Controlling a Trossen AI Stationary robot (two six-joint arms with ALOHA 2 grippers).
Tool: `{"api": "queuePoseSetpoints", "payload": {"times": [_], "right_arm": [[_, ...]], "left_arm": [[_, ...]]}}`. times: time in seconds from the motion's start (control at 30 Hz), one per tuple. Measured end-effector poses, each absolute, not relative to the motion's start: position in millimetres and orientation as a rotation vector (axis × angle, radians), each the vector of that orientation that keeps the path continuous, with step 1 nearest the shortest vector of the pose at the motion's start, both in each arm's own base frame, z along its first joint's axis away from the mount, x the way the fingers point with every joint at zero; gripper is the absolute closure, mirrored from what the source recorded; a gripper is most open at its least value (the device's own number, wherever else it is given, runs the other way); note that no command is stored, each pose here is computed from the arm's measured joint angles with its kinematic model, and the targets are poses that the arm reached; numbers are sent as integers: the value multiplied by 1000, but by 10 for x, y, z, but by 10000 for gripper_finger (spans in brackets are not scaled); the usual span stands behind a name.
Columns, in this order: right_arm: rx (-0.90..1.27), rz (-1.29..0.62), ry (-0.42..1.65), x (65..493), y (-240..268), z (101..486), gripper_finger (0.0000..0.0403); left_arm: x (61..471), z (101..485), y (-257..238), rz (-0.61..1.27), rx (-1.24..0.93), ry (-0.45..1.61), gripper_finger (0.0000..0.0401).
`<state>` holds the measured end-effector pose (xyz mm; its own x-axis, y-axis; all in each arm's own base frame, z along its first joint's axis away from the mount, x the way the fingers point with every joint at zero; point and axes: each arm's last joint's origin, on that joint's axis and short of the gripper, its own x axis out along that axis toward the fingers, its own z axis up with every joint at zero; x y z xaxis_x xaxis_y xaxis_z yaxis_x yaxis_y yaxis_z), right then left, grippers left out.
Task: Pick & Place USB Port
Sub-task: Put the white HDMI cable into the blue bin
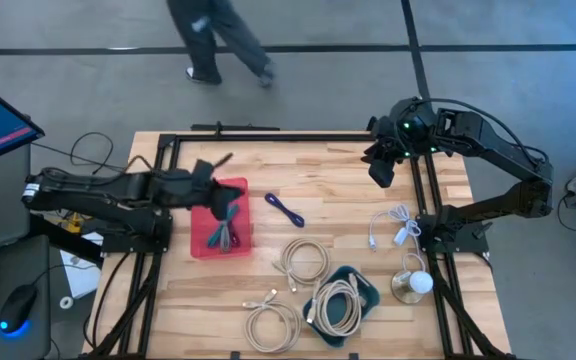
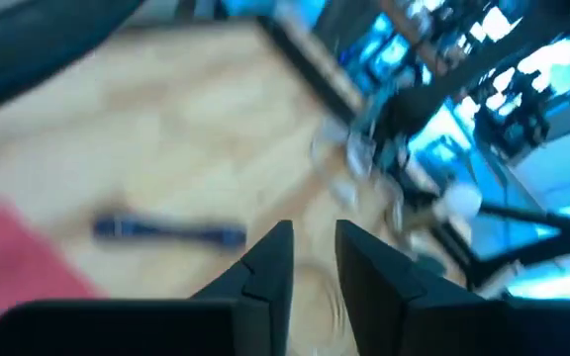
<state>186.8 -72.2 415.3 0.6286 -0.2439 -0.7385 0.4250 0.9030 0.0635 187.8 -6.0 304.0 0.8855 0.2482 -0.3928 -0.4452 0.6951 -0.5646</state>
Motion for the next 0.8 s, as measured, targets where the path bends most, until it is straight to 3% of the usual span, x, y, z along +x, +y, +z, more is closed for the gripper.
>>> {"api": "queuePoseSetpoints", "payload": {"times": [0.4,0.8], "right_arm": [[268,-393,808,1865,-715,4148,305],[270,-395,806,1866,-717,4149,305]], "left_arm": [[1853,3898,-44,333,-406,105,393],[1793,4147,-47,263,-250,-71,387]]}}
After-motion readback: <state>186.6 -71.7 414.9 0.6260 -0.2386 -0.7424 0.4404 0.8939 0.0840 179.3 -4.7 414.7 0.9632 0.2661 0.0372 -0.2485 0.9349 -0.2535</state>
